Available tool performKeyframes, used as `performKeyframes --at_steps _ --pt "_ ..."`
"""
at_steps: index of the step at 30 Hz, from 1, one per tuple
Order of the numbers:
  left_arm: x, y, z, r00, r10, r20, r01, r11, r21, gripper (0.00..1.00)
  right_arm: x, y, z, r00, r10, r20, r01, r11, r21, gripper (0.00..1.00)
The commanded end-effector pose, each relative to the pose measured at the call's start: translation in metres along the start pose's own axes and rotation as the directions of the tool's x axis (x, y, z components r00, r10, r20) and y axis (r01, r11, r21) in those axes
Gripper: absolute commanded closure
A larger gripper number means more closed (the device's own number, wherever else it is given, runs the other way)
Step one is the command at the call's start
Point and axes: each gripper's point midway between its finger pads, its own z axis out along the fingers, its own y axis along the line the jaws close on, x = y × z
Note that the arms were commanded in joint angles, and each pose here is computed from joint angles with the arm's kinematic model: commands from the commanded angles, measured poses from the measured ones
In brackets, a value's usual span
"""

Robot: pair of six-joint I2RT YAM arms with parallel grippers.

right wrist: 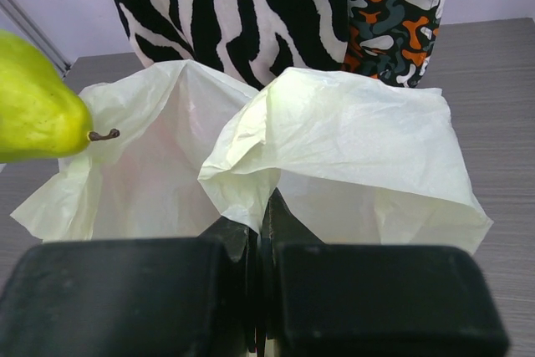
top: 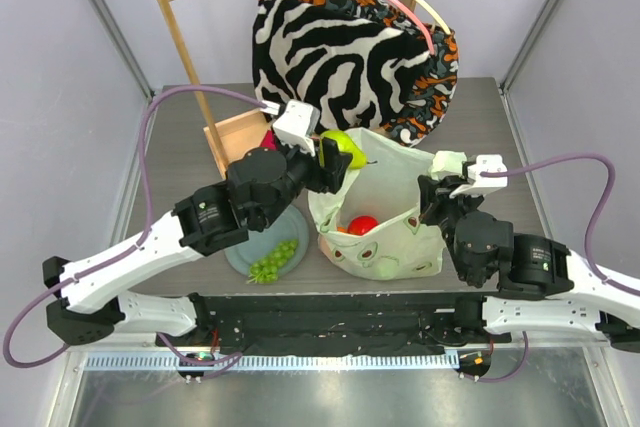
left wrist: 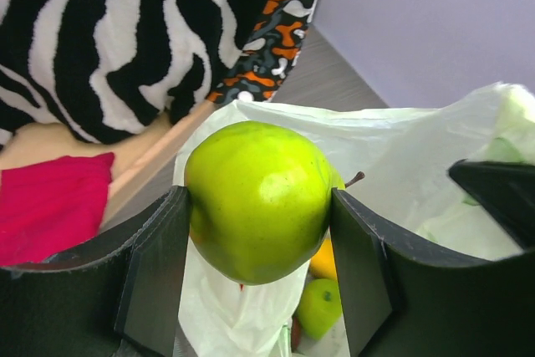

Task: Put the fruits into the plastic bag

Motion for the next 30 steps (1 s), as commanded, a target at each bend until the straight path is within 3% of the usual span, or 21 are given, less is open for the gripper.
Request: performKeyframes --at_steps 1,6,11,17,23,25,27,30 --pt "-0.009 -0.009 0.014 0.996 0.078 0.044 -0.076 0.996 -0.048 0.84 -0.006 -0.003 0.0 0.998 0.053 0.018 -0.054 0.998 0.017 0.99" --pt "0.04 -0.012 0.031 0.983 0.157 -0.094 -0.164 0.984 -0.072 0.84 -0.004 -0.001 -0.001 0.998 0.061 0.01 -0.061 0.998 0.003 0.99" --pt "0.098 0.008 0.031 0.937 0.238 -0.256 -0.27 0.957 -0.1 0.81 -0.005 -0.004 -0.002 0.998 0.064 0.011 -0.064 0.998 0.004 0.99" --pt "0.146 0.007 0.02 0.903 0.211 -0.373 -0.235 0.972 -0.019 0.76 -0.003 -0.004 -0.001 0.998 0.062 0.01 -0.062 0.998 0.008 0.99" --pt "0.162 -0.003 0.019 0.887 0.197 -0.417 -0.201 0.979 0.035 0.65 0.002 0.003 0.0 0.999 0.052 -0.003 -0.052 0.999 -0.001 0.99" --pt "0.165 -0.009 0.019 0.886 0.194 -0.421 -0.186 0.981 0.061 0.55 0.002 0.005 0.0 0.999 0.052 -0.006 -0.052 0.999 -0.006 0.99" --pt "0.166 -0.011 0.02 0.887 0.19 -0.422 -0.177 0.982 0.069 0.37 0.002 0.005 0.001 0.999 0.054 -0.007 -0.054 0.999 -0.008 0.99" --pt "0.167 -0.013 0.021 0.888 0.186 -0.421 -0.171 0.983 0.072 0.21 0.002 0.005 0.0 0.999 0.054 -0.007 -0.054 0.999 -0.009 0.99"
